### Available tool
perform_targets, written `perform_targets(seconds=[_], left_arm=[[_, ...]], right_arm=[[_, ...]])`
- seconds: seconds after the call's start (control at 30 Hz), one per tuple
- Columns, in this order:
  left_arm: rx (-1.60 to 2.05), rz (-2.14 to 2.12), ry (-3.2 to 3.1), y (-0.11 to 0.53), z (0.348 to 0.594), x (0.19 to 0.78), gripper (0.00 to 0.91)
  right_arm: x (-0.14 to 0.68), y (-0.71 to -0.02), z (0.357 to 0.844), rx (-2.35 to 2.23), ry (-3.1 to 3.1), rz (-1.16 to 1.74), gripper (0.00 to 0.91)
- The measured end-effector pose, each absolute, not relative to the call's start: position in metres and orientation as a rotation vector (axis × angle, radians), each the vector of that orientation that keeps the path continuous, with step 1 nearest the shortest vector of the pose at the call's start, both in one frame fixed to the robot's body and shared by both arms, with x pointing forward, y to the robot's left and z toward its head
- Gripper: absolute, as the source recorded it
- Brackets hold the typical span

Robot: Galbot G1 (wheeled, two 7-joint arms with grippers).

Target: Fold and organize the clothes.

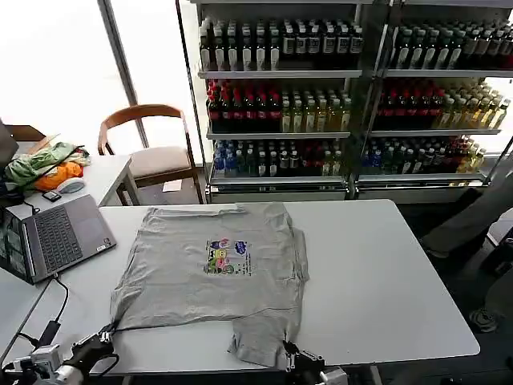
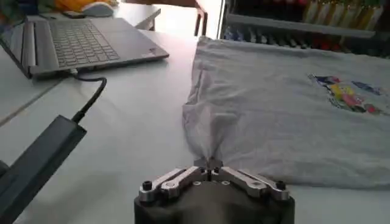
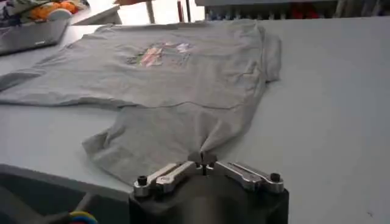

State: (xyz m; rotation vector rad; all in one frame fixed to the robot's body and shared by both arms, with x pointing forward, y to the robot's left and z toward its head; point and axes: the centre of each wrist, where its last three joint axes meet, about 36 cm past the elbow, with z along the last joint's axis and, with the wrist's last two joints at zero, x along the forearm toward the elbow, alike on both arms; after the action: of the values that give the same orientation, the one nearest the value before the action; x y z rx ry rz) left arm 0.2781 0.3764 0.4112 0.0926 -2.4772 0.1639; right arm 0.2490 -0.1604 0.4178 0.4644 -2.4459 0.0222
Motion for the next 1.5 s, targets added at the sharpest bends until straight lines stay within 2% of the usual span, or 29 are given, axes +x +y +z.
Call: perform_targets(seconds=[0.73,1.4,1.43,1.47,1.5], left_arm=[[0.051,0.117,-2.491,0.357,0.450,0.248,0.000],[-0.049,0.050,-2.556,0.364,0.472,0.282,0.000],[-0.053,0.048,-2.557,0.364,0.473,0.283,0.000],[-0.057,0.049,-2.556,0.364,0.473,0.283,0.000],[-0.060,0.049,-2.556,0.363,0.472,0.283,0.000]], right_arm=[[0.223,-0.197,0.451,0.513,-2.513,-0.035,0.000],[0.262,-0.191,0.467,0.493,-2.680,-0.117,0.000],[0.261,-0.191,0.467,0.491,-2.676,-0.110,0.615],[0.260,-0.192,0.468,0.486,-2.672,-0.100,0.907],[0.259,-0.193,0.468,0.482,-2.667,-0.091,0.907]])
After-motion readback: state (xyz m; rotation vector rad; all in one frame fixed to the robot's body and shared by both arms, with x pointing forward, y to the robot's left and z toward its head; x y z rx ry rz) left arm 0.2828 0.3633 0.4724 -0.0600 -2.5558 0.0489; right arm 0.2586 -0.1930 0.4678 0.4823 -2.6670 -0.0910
